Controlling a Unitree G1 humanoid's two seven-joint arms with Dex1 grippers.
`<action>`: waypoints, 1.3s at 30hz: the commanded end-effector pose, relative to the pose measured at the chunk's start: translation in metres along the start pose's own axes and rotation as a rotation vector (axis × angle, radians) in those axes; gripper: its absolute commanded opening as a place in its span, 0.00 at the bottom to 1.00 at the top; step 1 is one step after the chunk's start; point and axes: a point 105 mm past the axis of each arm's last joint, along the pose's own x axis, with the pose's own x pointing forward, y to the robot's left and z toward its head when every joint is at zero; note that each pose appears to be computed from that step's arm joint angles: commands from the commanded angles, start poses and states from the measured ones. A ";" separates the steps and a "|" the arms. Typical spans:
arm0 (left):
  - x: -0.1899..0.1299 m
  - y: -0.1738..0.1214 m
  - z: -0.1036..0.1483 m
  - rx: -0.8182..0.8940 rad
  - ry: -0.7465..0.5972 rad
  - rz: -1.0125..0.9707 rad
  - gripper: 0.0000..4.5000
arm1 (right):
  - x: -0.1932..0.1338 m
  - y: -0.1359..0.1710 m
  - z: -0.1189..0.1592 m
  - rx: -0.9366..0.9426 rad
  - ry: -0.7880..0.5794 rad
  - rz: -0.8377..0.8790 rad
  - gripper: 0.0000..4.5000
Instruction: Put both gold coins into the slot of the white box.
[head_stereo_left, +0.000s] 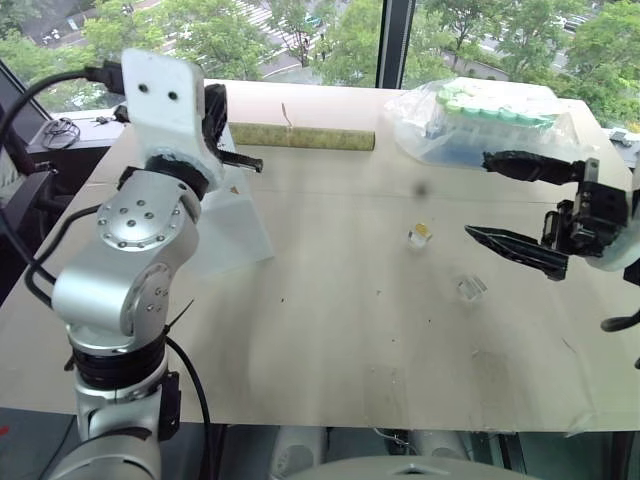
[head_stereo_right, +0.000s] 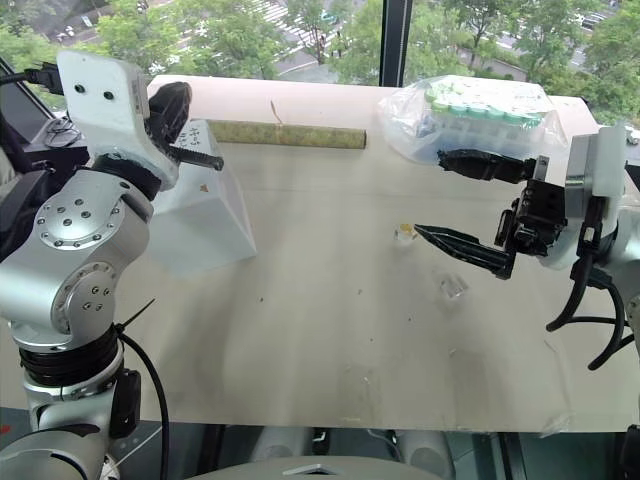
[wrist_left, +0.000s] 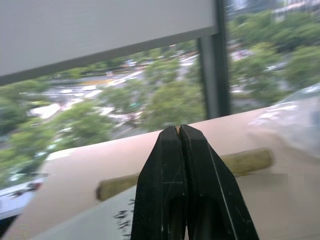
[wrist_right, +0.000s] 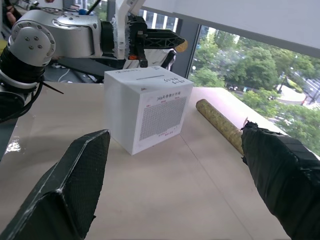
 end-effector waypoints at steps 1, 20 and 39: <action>-0.003 0.012 0.011 0.051 -0.010 0.125 0.00 | 0.002 -0.003 0.008 -0.046 -0.018 0.009 0.99; -0.016 0.039 -0.042 -0.020 0.274 0.377 0.00 | 0.005 -0.006 0.003 -0.065 -0.006 -0.011 0.99; -0.020 0.012 -0.060 -0.125 0.364 0.391 0.00 | -0.005 -0.011 0.003 -0.067 0.032 -0.001 0.99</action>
